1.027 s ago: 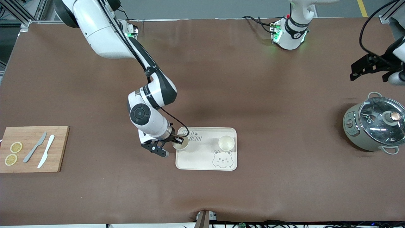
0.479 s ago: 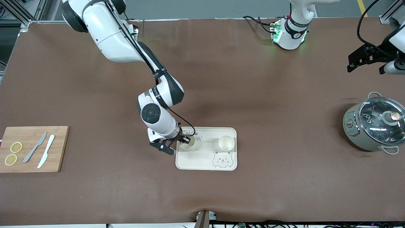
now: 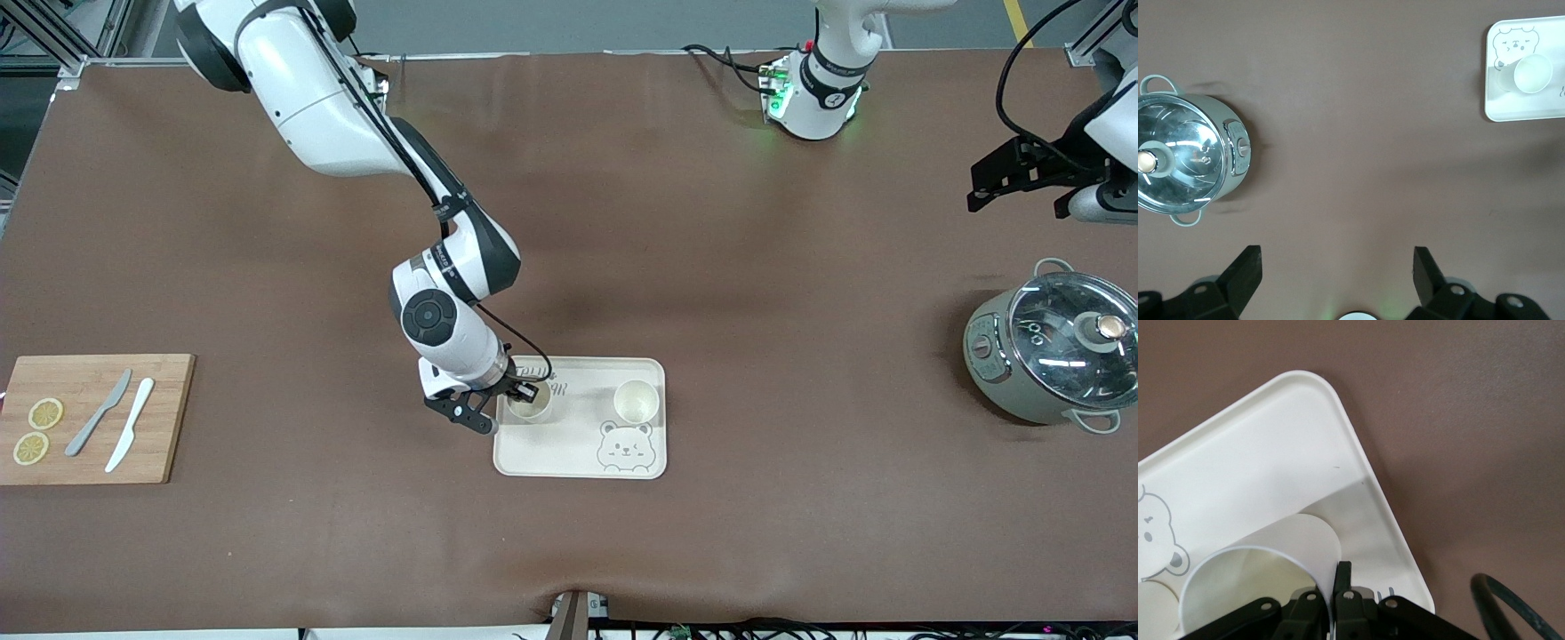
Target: Place white IKEA cup upright on tray with both arms
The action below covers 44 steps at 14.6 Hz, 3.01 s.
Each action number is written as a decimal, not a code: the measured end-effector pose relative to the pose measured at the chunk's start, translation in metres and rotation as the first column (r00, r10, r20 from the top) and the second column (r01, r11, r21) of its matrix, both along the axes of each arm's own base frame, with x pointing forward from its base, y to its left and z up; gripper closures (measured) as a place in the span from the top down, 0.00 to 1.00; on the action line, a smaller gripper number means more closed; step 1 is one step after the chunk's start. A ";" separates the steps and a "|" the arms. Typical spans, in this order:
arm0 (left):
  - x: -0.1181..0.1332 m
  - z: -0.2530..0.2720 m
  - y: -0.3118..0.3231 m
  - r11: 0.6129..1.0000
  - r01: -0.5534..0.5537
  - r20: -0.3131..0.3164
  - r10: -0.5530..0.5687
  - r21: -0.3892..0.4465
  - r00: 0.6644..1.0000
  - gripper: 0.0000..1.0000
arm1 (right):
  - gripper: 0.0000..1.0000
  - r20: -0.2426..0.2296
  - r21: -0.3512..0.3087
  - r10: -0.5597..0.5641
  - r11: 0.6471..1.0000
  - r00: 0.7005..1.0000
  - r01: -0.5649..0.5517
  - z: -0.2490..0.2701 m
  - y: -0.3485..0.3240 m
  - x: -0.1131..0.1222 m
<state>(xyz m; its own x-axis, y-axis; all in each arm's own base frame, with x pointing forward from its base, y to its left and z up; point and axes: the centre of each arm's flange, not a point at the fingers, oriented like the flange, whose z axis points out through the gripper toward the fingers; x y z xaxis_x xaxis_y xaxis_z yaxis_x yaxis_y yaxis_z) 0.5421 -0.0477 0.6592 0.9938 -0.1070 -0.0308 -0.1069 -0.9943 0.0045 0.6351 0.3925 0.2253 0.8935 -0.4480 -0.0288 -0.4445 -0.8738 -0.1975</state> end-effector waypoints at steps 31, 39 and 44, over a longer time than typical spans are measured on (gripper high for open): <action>0.014 -0.026 0.003 0.998 0.061 0.022 -0.062 0.015 0.998 1.00 | 1.00 -0.149 -0.085 0.409 0.902 0.900 -0.424 0.400 -0.298 -0.116; 0.014 -0.026 0.003 0.998 0.060 0.022 -0.060 0.015 0.998 1.00 | 1.00 -0.126 -0.141 0.391 0.903 0.912 -0.407 0.399 -0.420 -0.115; 0.014 -0.026 0.003 0.998 0.059 0.022 -0.060 0.015 0.998 1.00 | 1.00 -0.120 -0.151 0.390 0.902 0.913 -0.405 0.403 -0.420 -0.114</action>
